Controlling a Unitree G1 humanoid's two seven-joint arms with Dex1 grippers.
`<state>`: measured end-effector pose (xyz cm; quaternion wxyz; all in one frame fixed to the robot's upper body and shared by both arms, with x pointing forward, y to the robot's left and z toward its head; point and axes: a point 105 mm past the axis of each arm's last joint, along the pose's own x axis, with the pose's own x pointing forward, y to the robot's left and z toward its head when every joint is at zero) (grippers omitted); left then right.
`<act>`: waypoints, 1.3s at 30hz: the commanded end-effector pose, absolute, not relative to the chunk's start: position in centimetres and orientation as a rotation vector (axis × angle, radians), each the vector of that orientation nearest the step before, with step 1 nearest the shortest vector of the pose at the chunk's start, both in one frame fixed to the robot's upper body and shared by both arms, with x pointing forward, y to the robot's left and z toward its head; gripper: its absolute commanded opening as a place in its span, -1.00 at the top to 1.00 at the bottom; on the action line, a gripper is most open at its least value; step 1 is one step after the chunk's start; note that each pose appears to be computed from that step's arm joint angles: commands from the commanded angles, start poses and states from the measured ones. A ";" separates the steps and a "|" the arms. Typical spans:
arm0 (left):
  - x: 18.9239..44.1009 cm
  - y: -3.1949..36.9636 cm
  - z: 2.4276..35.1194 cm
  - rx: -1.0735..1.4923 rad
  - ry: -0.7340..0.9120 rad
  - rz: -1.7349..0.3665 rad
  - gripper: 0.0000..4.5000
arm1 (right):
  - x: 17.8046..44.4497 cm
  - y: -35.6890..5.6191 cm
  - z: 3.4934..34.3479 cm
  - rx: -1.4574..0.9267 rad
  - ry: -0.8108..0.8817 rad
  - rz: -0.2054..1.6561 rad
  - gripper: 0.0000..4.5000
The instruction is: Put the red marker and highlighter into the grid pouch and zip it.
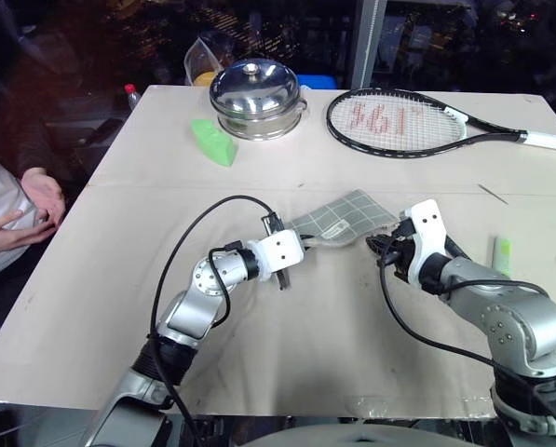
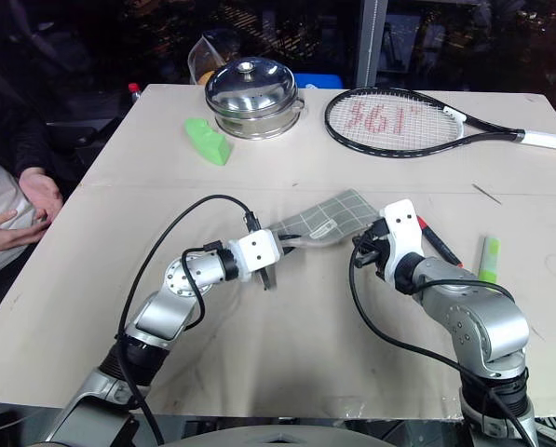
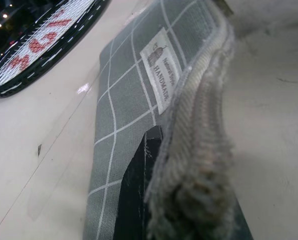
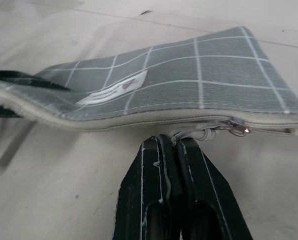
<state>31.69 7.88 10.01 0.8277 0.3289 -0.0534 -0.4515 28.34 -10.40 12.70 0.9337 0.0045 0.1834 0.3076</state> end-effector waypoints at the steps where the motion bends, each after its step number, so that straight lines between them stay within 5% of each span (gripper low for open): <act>1: 31.9 7.8 11.4 0.683 -0.159 -0.935 1.00 | 27.1 -9.0 13.9 0.000 0.336 0.737 0.97; 39: 31.6 6.2 12.9 0.439 -0.033 -0.955 1.00 | 27.8 -10.0 14.2 -0.119 0.333 0.759 0.97</act>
